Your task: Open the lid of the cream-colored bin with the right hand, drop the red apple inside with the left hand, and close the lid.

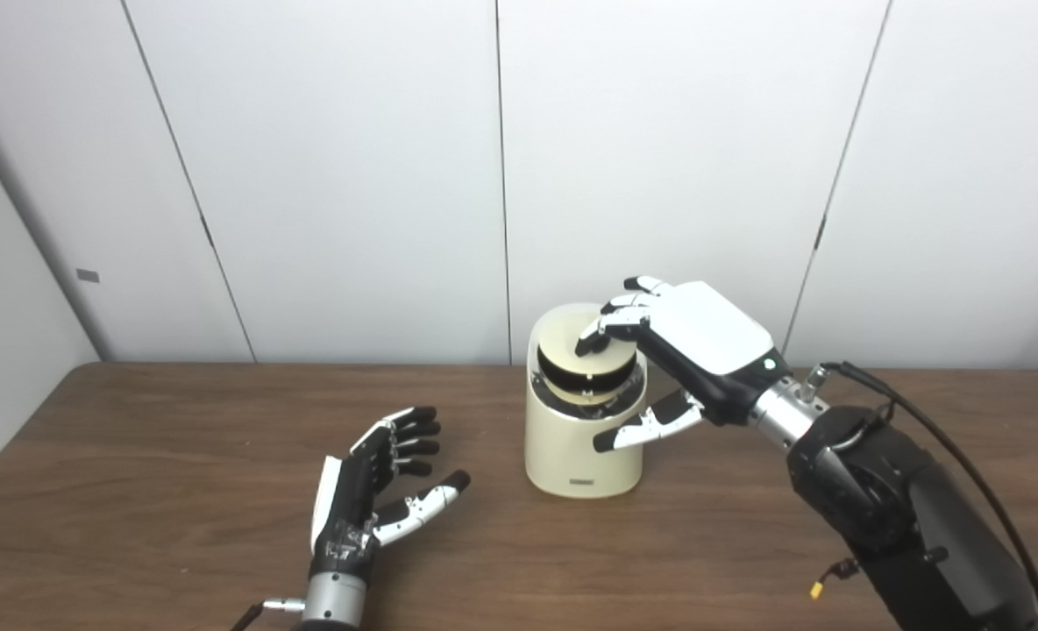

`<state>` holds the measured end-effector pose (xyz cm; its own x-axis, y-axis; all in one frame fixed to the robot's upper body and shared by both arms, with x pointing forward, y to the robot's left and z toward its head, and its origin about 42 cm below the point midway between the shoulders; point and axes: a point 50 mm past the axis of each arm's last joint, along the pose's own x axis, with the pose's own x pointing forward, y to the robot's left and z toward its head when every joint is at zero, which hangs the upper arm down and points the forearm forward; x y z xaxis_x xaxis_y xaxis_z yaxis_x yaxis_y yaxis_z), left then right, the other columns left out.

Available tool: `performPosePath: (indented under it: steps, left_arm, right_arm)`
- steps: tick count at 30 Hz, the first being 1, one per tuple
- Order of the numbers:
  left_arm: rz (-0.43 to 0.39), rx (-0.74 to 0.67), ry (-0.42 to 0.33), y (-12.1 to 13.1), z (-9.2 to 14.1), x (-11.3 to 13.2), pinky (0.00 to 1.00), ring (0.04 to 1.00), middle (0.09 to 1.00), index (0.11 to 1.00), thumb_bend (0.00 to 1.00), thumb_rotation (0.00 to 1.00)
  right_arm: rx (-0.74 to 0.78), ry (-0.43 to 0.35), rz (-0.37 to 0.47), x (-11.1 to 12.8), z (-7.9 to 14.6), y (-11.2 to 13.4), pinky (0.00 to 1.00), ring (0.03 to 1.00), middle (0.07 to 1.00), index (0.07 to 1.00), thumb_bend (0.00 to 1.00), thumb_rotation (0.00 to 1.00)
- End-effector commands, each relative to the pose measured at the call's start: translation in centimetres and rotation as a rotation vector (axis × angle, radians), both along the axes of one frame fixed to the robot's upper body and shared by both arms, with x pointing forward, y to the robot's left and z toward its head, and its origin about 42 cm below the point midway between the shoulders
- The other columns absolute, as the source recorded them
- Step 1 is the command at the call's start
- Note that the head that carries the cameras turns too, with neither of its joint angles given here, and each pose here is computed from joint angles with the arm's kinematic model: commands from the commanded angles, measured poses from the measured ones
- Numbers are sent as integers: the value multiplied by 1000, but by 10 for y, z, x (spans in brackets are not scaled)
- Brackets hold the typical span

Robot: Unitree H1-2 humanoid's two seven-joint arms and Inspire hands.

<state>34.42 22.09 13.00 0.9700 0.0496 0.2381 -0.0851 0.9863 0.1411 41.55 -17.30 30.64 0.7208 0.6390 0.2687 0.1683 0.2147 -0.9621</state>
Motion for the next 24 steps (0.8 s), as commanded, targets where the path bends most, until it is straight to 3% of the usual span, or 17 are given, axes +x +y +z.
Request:
performPosePath:
  steps: [1, 24]
  left_arm:
    - [-4, 8, -72, 1, 19, 5, 609, 683, 729, 744, 699, 68]
    - [-7, -4, -73, -3, 22, 4, 602, 673, 721, 740, 695, 53]
  right_arm:
    - [28, -60, 17, -1, 19, 0, 923, 818, 664, 672, 640, 473]
    - [16, -27, 66, 0, 8, 9, 908, 807, 666, 669, 637, 467]
